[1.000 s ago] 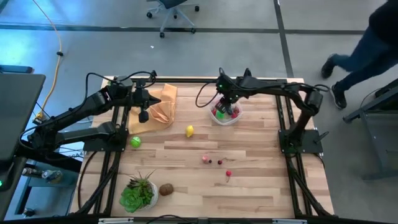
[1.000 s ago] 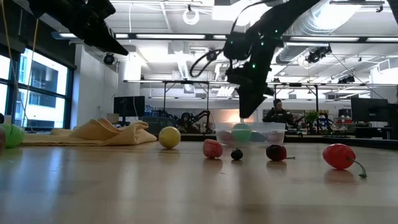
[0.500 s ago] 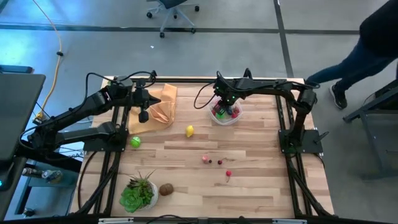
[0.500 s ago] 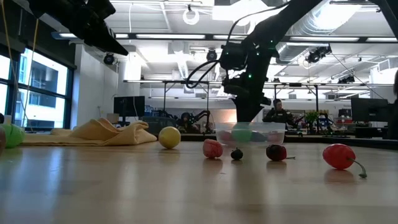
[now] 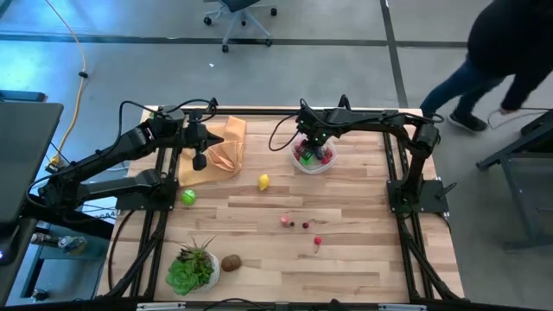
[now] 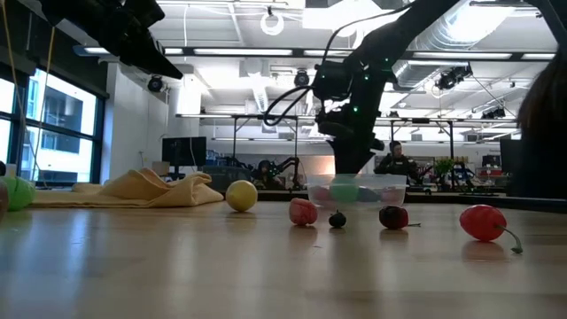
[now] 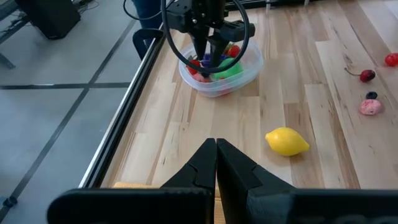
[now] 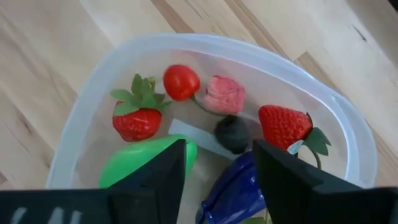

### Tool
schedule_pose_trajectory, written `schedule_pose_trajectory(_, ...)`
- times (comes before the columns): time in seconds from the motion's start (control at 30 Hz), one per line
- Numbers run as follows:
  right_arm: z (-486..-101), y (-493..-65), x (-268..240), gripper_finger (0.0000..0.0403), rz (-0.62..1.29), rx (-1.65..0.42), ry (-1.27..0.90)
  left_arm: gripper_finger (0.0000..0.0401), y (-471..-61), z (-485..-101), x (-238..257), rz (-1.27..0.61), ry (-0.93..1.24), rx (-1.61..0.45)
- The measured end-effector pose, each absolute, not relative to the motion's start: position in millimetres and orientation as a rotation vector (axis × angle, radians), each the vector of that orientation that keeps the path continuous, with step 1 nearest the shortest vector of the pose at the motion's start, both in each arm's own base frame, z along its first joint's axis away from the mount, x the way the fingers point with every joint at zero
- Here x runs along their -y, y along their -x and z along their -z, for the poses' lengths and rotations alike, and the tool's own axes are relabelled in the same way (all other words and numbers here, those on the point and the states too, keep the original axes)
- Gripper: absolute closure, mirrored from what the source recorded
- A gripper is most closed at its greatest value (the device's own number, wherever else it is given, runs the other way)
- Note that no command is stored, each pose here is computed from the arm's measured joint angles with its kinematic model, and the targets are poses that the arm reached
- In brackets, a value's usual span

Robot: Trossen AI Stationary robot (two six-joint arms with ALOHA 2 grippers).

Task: Pick and placing Produce into tupperware
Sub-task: Put the red cherry into the transparent container

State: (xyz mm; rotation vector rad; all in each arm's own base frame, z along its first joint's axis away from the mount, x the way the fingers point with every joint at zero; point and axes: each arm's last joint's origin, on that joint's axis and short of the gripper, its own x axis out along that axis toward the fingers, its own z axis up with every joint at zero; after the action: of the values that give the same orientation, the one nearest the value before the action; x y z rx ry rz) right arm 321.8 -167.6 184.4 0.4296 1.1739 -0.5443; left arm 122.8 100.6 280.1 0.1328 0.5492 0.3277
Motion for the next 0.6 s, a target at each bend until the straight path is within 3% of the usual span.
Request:
schedule_pose_trajectory(0.27,-191,-322,167,0.0213,0.518,-1.145,-0.421,0.0398,-123,-280,-101,-0.328,-0.133,-0.549)
schedule_pose_trajectory(0.6,-241,-322,125,0.0212,0.478,-1.012,-0.344,0.0398,-123,-280,-101,-0.328,-0.133,-0.549)
